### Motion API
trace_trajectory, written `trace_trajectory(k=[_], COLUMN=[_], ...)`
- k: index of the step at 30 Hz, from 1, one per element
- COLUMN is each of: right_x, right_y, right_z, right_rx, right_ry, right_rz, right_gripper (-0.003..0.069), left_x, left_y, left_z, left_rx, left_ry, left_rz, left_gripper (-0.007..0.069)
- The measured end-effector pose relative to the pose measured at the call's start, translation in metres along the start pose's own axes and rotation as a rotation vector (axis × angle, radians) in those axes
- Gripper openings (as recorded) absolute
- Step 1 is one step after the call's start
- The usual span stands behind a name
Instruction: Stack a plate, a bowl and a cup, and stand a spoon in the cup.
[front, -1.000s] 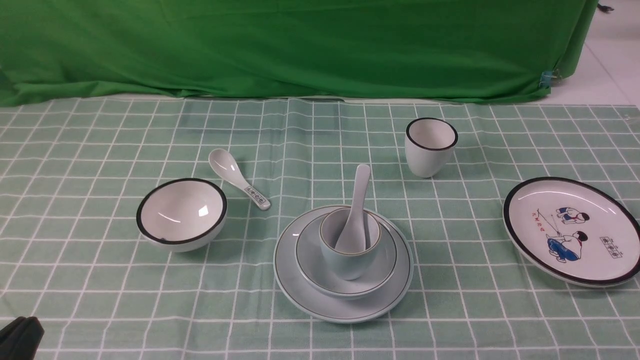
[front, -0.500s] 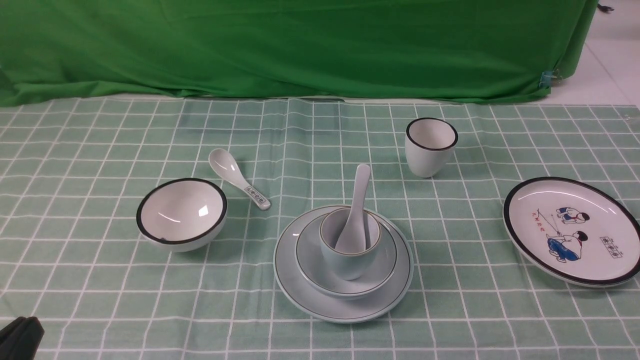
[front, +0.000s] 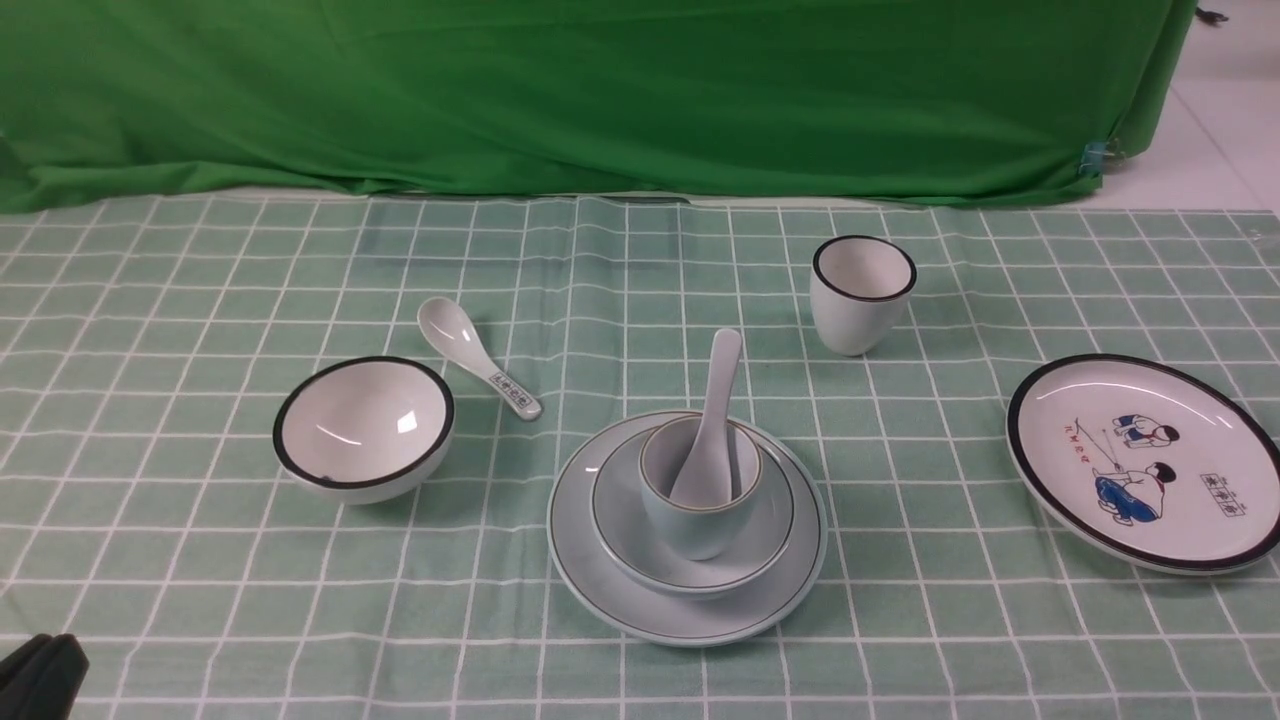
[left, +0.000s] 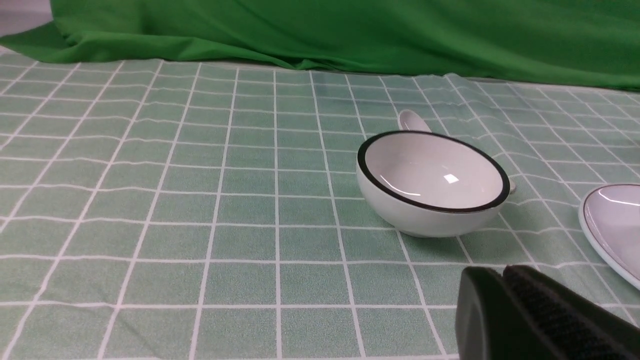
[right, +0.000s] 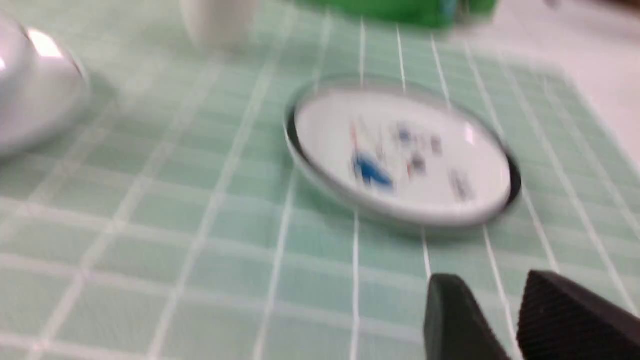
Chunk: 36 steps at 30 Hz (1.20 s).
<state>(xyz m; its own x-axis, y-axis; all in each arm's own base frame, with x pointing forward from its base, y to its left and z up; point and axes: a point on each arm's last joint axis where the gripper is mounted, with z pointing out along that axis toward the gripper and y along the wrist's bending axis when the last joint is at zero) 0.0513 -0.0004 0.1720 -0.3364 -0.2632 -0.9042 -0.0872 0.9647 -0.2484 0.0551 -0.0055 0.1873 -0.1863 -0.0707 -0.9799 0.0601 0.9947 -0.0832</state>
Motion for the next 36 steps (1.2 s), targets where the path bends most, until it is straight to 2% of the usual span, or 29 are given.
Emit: trace_trajectory(k=[36], right_x=[-0.0001], right_y=[-0.0001], right_z=[0.0], right_rx=[0.003], right_ry=[0.0], right_rz=[0.037], right_gripper=[0.0242], left_x=[0.0], left_y=[0.0], left_z=[0.0], left_rx=[0.0], left_ry=[0.0], left_rz=[0.0], left_gripper=[0.0017])
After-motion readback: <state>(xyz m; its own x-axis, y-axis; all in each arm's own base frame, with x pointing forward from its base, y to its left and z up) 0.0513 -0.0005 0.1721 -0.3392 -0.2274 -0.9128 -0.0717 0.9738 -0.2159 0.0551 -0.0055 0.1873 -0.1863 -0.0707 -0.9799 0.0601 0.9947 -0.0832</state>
